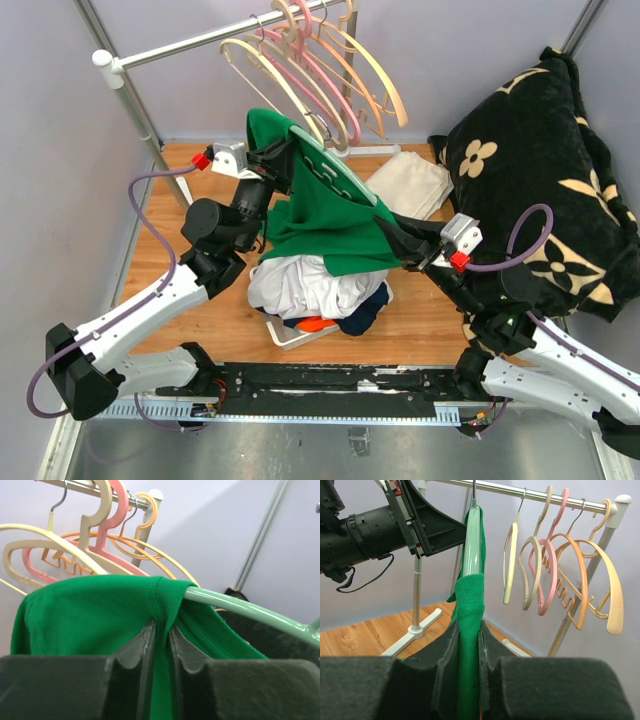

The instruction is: Remove the t-shirt from the hanger

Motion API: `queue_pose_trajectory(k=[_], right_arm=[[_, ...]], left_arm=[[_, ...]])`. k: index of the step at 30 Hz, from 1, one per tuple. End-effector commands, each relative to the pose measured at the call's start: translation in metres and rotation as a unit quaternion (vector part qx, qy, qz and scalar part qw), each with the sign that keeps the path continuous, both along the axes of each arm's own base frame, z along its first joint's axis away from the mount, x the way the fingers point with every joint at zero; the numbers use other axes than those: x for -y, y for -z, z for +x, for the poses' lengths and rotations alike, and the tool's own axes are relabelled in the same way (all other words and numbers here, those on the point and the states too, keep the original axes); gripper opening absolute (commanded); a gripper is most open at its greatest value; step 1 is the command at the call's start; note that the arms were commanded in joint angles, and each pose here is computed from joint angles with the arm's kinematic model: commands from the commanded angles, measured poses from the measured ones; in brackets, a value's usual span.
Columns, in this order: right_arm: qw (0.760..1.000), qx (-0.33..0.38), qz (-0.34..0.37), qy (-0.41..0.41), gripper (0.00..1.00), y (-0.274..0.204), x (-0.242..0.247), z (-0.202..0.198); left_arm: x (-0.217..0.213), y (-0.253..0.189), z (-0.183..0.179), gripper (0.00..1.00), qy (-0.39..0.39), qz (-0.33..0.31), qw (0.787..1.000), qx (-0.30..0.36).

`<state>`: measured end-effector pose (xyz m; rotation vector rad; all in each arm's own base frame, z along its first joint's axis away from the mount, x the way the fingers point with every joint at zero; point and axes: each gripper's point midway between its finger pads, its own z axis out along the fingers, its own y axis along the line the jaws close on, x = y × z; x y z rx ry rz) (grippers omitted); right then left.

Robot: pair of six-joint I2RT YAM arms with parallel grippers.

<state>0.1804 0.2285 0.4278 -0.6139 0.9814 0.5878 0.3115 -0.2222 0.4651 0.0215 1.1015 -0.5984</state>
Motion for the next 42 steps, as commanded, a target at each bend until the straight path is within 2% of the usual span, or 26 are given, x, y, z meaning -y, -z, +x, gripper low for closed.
queue_pose_trajectory(k=[1,2,3,7,11,14,17,18,19,20,21,23,25,31,42], right_arm=[[0.997,0.045,0.053,0.017,0.01,-0.038,0.021,-0.006],[0.997,0.043,0.055,0.020,0.01,-0.038,0.022,-0.004],[0.997,0.040,0.056,0.025,0.01,-0.038,0.022,-0.002],[0.997,0.023,0.060,0.048,0.01,-0.036,0.023,0.008],[0.995,0.013,0.080,0.062,0.01,-0.037,0.022,0.017],[0.993,0.012,0.094,0.067,0.01,-0.036,0.021,0.021],[0.992,0.013,0.105,0.068,0.01,-0.035,0.021,0.022],[0.992,0.012,0.106,0.069,0.01,-0.034,0.021,0.023],[0.992,0.013,0.107,0.070,0.01,-0.034,0.021,0.023],[0.991,0.012,0.109,0.071,0.01,-0.034,0.021,0.023],[0.991,0.013,0.110,0.071,0.01,-0.035,0.022,0.023],[0.991,0.013,0.110,0.070,0.01,-0.034,0.021,0.023],[0.991,0.013,0.111,0.068,0.01,-0.034,0.021,0.022],[0.992,0.013,0.108,0.059,0.01,-0.033,0.017,0.022],[0.995,0.014,0.092,0.040,0.01,-0.029,0.009,0.018]], left_arm=[[-0.005,-0.031,-0.009,0.07,0.011,-0.021,0.999,0.039],[-0.003,-0.032,-0.011,0.01,0.017,-0.018,0.999,0.043],[-0.001,-0.035,-0.015,0.01,0.027,-0.014,0.998,0.049],[0.019,-0.042,-0.032,0.00,0.091,0.028,0.993,0.073],[0.049,-0.044,-0.051,0.01,0.178,0.082,0.978,0.076],[0.061,-0.035,-0.056,0.00,0.216,0.096,0.970,0.056],[0.057,-0.024,-0.052,0.01,0.206,0.090,0.974,0.026],[0.053,-0.021,-0.050,0.06,0.196,0.086,0.977,0.018],[0.049,-0.018,-0.045,0.22,0.181,0.080,0.980,0.006],[0.042,-0.016,-0.042,0.42,0.165,0.074,0.984,-0.002],[0.036,-0.016,-0.038,0.55,0.148,0.069,0.987,-0.009],[0.025,-0.020,-0.037,0.72,0.124,0.062,0.990,-0.010],[0.018,-0.029,-0.042,0.76,0.116,0.055,0.992,0.007],[0.010,-0.055,-0.055,0.77,0.113,0.047,0.990,0.071],[0.035,-0.073,-0.054,0.79,0.131,0.091,0.976,0.150]])
